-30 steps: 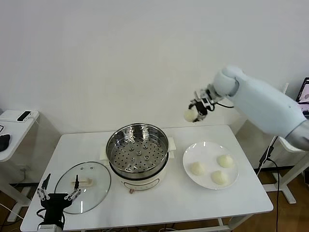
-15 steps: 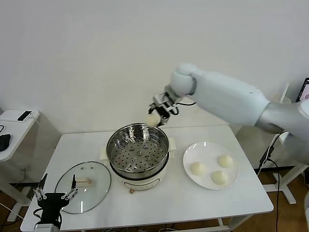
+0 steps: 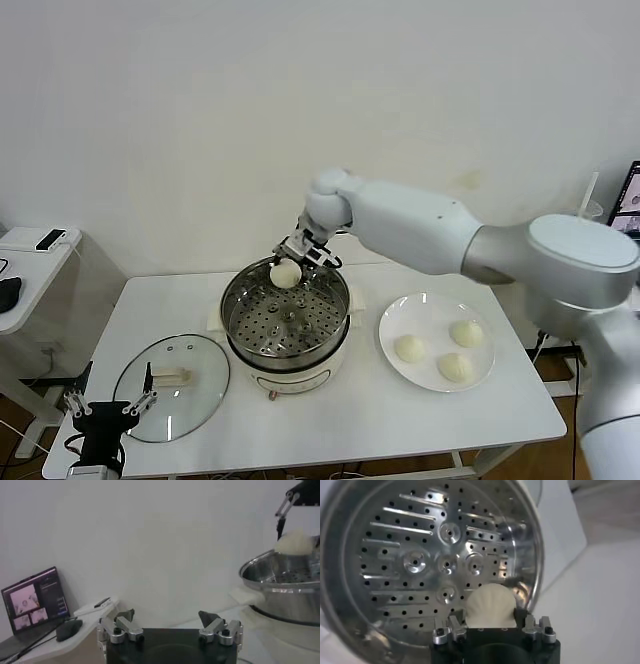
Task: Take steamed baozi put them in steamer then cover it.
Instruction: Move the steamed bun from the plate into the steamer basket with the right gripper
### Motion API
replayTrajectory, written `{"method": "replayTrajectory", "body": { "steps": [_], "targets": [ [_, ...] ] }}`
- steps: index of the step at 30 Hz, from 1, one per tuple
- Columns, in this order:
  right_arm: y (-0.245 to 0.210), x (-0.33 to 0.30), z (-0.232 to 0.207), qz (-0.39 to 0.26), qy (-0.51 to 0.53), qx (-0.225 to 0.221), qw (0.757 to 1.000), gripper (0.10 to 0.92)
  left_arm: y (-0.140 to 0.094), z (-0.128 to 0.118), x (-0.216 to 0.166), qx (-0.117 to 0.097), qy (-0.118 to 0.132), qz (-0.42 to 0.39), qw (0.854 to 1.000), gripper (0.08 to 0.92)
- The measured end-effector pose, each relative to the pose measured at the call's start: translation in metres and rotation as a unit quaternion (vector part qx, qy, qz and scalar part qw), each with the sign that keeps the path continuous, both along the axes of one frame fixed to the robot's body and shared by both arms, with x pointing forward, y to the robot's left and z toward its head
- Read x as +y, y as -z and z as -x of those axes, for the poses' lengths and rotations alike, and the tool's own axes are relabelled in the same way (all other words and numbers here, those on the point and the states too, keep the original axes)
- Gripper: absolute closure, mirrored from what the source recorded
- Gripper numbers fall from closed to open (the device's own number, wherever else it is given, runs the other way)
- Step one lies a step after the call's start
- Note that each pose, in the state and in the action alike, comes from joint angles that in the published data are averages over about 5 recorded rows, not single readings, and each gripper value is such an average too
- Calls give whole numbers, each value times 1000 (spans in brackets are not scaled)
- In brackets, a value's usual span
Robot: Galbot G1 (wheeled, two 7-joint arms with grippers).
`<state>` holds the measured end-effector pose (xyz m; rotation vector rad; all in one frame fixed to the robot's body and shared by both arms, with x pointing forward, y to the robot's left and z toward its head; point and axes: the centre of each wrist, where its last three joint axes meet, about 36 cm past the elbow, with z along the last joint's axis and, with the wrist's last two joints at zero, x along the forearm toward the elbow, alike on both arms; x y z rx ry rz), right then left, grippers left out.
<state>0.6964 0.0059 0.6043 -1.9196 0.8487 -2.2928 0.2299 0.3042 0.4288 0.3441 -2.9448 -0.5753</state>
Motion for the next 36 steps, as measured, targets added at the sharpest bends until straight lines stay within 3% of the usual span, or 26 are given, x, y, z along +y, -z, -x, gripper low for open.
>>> {"method": "replayTrajectory", "body": {
  "steps": [15, 23, 29, 36],
  "targets": [
    [26, 14, -12, 41, -70, -32, 996, 364, -2, 0, -2, -5, -1, 1, 1000, 177],
    [31, 13, -15, 47, -80, -32, 995, 210, -6, 2, -4, -8, -1, 1, 1000, 177],
    [13, 9, -15, 42, -60, -32, 997, 200, -11, 1, -4, -13, 0, -1, 1000, 177],
    [-37, -8, -9, 17, 20, -29, 999, 199, -14, 1, -5, -15, 4, -3, 1000, 177]
  ]
}}
